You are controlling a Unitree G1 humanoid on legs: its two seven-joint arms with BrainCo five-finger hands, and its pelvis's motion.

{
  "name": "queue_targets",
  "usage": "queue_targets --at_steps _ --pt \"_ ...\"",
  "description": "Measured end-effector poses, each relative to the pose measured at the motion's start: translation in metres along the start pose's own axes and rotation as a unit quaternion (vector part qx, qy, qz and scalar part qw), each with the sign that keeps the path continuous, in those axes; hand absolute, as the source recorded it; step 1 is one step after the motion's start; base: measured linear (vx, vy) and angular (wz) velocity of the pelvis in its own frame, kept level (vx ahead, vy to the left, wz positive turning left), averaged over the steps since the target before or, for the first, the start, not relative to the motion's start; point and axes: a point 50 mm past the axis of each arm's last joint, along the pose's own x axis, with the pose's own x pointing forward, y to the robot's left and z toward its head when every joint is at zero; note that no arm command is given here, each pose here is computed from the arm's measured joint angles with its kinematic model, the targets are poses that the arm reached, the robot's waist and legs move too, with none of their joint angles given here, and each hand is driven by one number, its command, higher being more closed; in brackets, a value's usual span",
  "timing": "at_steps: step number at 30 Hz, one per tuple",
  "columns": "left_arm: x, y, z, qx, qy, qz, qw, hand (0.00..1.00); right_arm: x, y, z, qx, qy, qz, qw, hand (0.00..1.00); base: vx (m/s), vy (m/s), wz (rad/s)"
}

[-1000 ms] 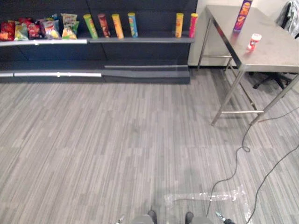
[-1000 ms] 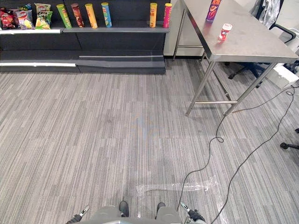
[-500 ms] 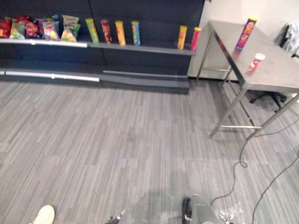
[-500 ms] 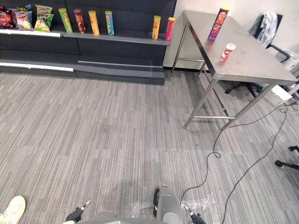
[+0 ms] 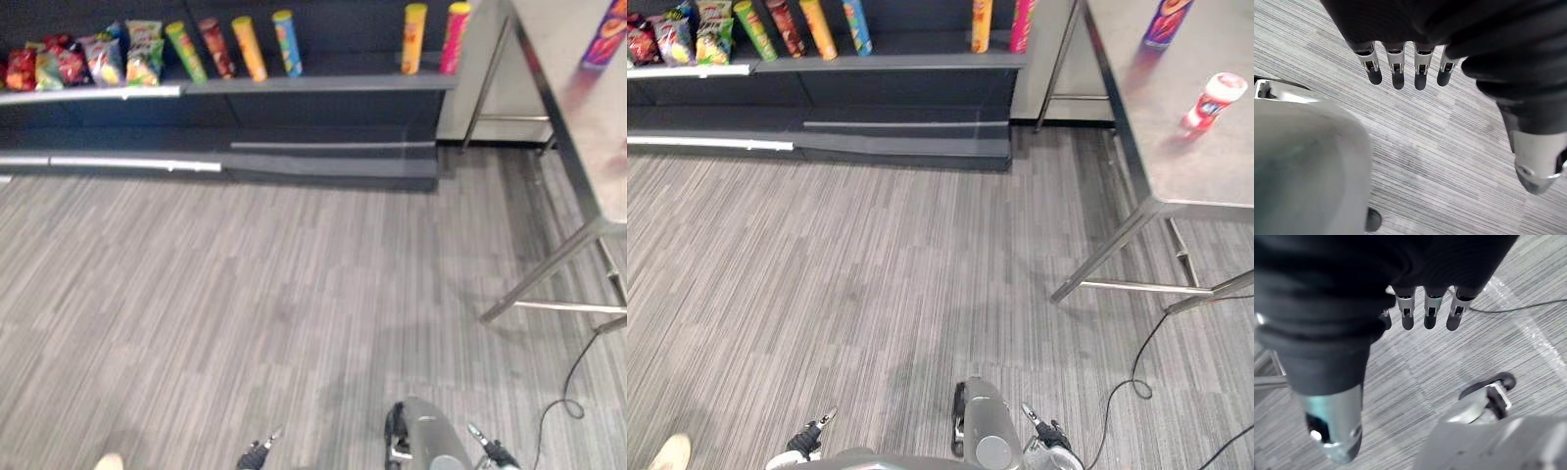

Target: Put the gum and the chips on the shelf.

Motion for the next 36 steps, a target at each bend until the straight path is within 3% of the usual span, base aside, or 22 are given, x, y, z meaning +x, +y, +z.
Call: queue_targets --at_steps 7,14,23,32,36 --pt "-0.001 0.011 0.01 -0.056 -0.023 0.02 0.998 0.0 -0.002 -0.001 -0.013 -0.013 0.026 0.006 1.0 0.0 0.35 -0.039 -0.46" --pt "-0.002 0.011 -0.002 -0.088 -0.01 0.026 0.996 0.0 -0.002 0.001 -0.017 -0.036 0.035 0.011 0.999 0.0 0.39 0.273 -0.74" --pt "0.001 0.01 0.012 -0.07 -0.028 0.019 0.997 0.0 -0.003 0.014 -0.026 -0.035 0.055 0.021 0.998 0.0 0.25 0.218 -0.11" --pt "0.002 0.012 0.009 -0.069 -0.016 0.019 0.997 0.0 0.0 0.0 -0.018 -0.046 0.055 0.005 0.997 0.0 0.04 0.067 -0.19" --pt "-0.001 0.021 0.002 -0.04 -0.008 0.025 0.999 0.0 -0.006 -0.011 -0.034 -0.038 0.073 -0.012 0.997 0.0 0.15 0.131 0.21"
